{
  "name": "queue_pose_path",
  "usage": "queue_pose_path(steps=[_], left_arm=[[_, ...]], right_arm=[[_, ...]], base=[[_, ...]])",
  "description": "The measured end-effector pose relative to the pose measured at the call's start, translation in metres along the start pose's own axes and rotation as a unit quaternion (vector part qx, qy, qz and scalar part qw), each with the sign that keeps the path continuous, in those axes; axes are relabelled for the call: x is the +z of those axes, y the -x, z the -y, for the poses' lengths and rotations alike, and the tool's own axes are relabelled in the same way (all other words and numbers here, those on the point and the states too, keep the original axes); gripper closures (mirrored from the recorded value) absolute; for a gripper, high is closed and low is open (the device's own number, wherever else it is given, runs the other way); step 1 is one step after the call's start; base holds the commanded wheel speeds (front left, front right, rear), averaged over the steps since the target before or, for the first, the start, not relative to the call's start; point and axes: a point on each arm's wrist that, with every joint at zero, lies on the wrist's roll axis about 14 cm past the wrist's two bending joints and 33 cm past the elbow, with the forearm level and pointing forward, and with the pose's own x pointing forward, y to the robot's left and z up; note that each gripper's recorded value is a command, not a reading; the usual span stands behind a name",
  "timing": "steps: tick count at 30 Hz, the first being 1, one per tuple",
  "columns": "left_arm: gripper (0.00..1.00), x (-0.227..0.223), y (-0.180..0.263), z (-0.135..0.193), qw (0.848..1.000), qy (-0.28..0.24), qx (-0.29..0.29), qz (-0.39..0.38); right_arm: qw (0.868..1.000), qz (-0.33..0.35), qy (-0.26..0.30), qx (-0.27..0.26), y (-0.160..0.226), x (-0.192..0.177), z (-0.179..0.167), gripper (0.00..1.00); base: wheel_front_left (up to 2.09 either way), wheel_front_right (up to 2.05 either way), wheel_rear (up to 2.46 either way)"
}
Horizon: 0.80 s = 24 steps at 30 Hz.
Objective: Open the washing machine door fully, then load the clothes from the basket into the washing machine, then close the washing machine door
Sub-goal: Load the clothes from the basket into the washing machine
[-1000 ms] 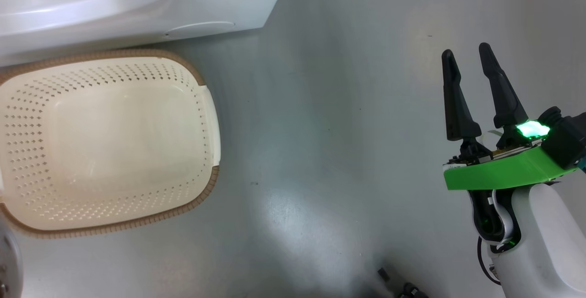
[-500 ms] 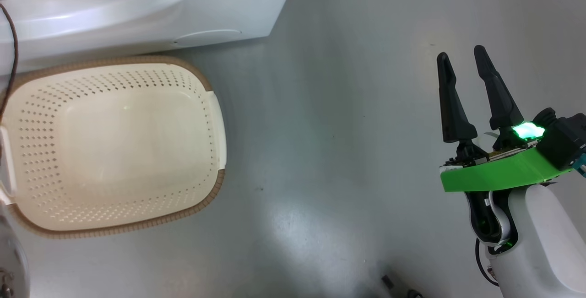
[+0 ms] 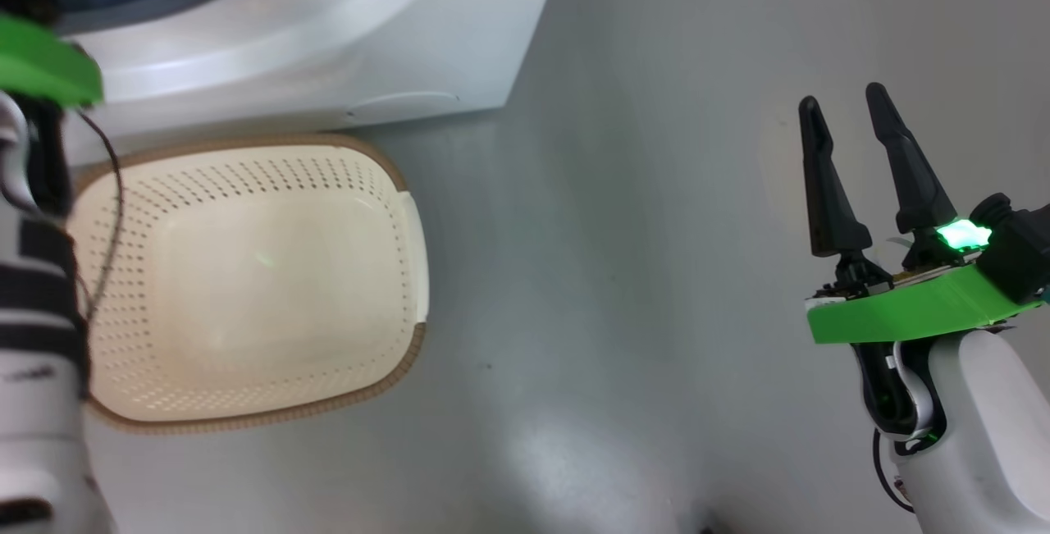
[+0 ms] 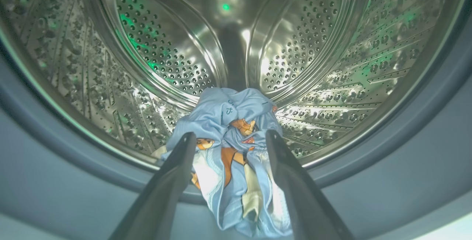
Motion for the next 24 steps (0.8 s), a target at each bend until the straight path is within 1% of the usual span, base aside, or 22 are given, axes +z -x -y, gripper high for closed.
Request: queue_pose_path(steps=[2,8,14,24], left_arm=[[0.0,-0.001,0.011,-0.001,1.0,0.01,0.005,0.001],[0.0,0.0,0.045,0.0,1.0,0.016,0.006,0.005],[0.0,-0.005,0.085,-0.004,1.0,0.017,0.014,-0.003],[0.0,0.003,0.145,-0.013,0.999,0.013,0.03,0.0]], right_arm=[[1.0,0.004,0.003,0.003,0.001,0.005,-0.001,0.0],[1.0,0.017,0.007,0.013,0.003,0.018,-0.006,0.0],[1.0,0.017,0.008,0.014,0.017,0.024,-0.007,0.0],[0.999,0.026,0.009,0.018,0.041,0.038,-0.012,0.0]], base=[[0.0,0.0,0.0],[0.0,0.0,0.0],[0.0,0.0,0.0],[0.0,0.0,0.0]])
